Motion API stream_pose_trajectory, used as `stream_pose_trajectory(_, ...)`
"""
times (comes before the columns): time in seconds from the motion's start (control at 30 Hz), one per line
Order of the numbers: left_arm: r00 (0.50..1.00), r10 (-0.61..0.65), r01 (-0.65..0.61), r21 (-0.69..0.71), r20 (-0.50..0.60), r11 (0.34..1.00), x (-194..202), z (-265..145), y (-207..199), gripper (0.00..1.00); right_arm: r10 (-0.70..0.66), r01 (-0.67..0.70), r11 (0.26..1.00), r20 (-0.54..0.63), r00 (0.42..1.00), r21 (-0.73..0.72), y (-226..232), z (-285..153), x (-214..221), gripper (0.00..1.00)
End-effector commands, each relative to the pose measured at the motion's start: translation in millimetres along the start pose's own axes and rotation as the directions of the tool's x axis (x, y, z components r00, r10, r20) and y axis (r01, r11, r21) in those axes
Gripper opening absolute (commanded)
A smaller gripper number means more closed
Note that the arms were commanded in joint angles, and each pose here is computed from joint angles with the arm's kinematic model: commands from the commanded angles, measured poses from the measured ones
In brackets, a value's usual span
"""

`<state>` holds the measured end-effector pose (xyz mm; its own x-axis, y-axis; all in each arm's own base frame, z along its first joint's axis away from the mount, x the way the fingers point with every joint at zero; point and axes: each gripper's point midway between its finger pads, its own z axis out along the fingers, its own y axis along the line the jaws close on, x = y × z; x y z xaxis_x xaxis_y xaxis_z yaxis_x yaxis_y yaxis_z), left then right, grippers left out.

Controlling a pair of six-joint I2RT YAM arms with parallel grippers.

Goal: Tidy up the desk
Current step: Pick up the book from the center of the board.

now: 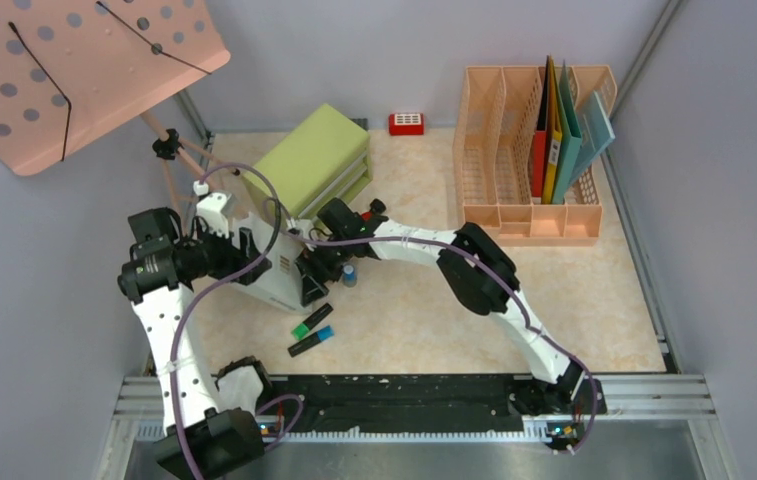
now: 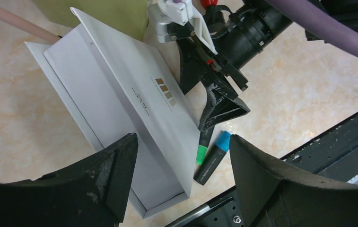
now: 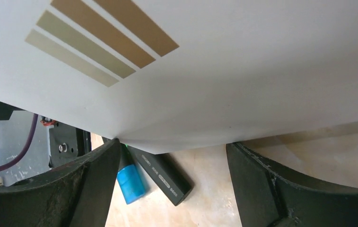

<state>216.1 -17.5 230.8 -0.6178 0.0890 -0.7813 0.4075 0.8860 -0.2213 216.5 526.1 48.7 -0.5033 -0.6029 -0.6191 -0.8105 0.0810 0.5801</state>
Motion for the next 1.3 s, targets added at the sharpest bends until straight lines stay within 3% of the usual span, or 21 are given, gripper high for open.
stream_pose_trajectory(0.0,0.999,-0.023,0.022,0.035,0.026,0.999,-11,-1,-15,0.75,-0.077,0.08,0.997,0.103,0.992,-0.016,20,-23,-39,0.81)
stream_pose_trajectory(0.4,0.999,-0.017,0.013,0.09,0.041,0.996,-23,4,-31,0.75,-0.031,0.037,0.997,0.102,0.994,-0.063,16,-23,-37,0.76)
stream_pose_trajectory(0.87,0.999,0.001,-0.007,0.11,0.052,0.994,-37,11,-44,0.75,-0.086,0.09,0.995,0.088,0.992,-0.041,20,-33,-43,0.76)
stream_pose_trajectory(1.27,0.998,0.015,-0.022,0.109,0.069,0.994,-44,11,-50,0.75,-0.155,0.15,0.988,0.14,0.978,0.04,20,-75,-72,0.78)
